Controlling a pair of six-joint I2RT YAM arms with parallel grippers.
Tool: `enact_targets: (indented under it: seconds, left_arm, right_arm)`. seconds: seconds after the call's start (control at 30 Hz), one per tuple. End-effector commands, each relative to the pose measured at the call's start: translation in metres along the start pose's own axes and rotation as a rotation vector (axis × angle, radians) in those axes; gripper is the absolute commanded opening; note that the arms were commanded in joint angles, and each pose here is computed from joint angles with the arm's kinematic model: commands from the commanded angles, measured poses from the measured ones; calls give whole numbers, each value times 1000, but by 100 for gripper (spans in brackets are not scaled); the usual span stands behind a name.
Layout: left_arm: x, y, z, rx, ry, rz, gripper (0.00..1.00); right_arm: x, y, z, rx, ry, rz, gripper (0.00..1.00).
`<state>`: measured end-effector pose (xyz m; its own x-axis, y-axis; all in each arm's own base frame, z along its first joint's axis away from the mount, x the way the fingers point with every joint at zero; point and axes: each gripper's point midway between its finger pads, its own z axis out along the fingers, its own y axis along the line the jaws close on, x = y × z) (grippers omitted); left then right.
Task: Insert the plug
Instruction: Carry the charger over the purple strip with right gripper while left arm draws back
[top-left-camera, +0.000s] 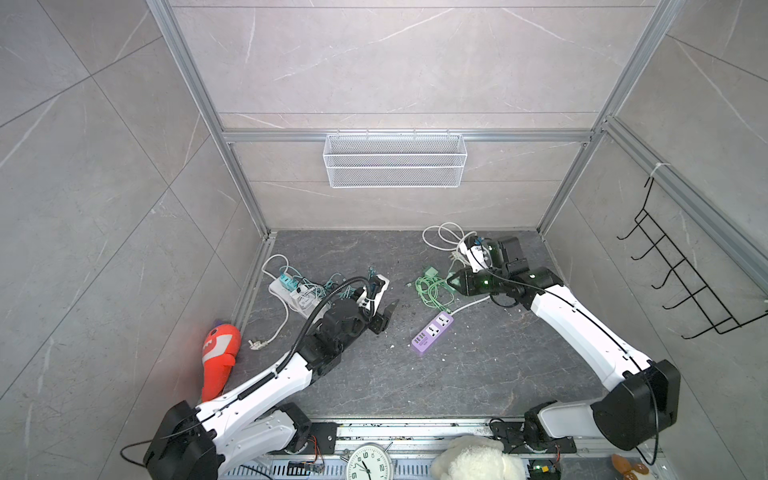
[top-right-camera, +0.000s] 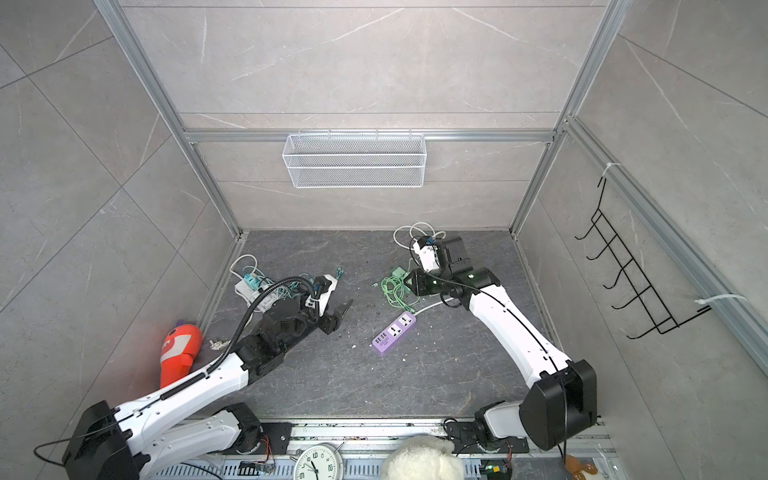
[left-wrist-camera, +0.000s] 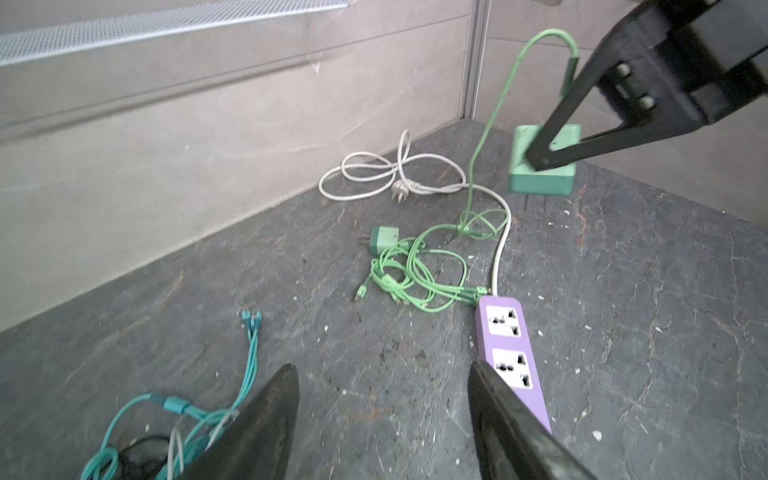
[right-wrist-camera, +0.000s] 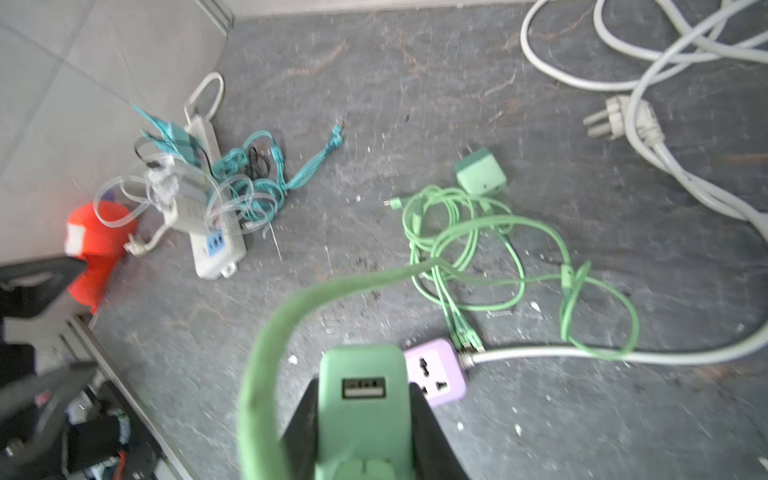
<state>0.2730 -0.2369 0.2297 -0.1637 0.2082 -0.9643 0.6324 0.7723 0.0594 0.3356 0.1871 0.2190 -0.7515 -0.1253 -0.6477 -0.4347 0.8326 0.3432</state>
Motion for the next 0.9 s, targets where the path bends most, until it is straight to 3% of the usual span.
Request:
enact_targets:
  seconds: [0.0,0.33,0.43,0.53,0.7,0.87]
  left_arm:
    - [20,2,-11,-11,47,-67,68]
    - [79,-11,-11,38,189,-190,68]
    - [90,-17,-5,62,218,-201,68]
    - [96,-20,2,70,222,-212,68]
    - [102,-30,21,110,212,-227,65]
    - [105,-38,37,134,215,-250,62]
  right_arm:
    - [16,0,6,-8,-7,-105,8]
    - [58,-8,55,67,-12,18,8]
    - [68,-24,64,152,14,73,8]
    - [79,-49,65,298,46,192,7]
    - [92,-57,59,393,-4,393,7]
    - [92,-53,48,508,-55,445,7]
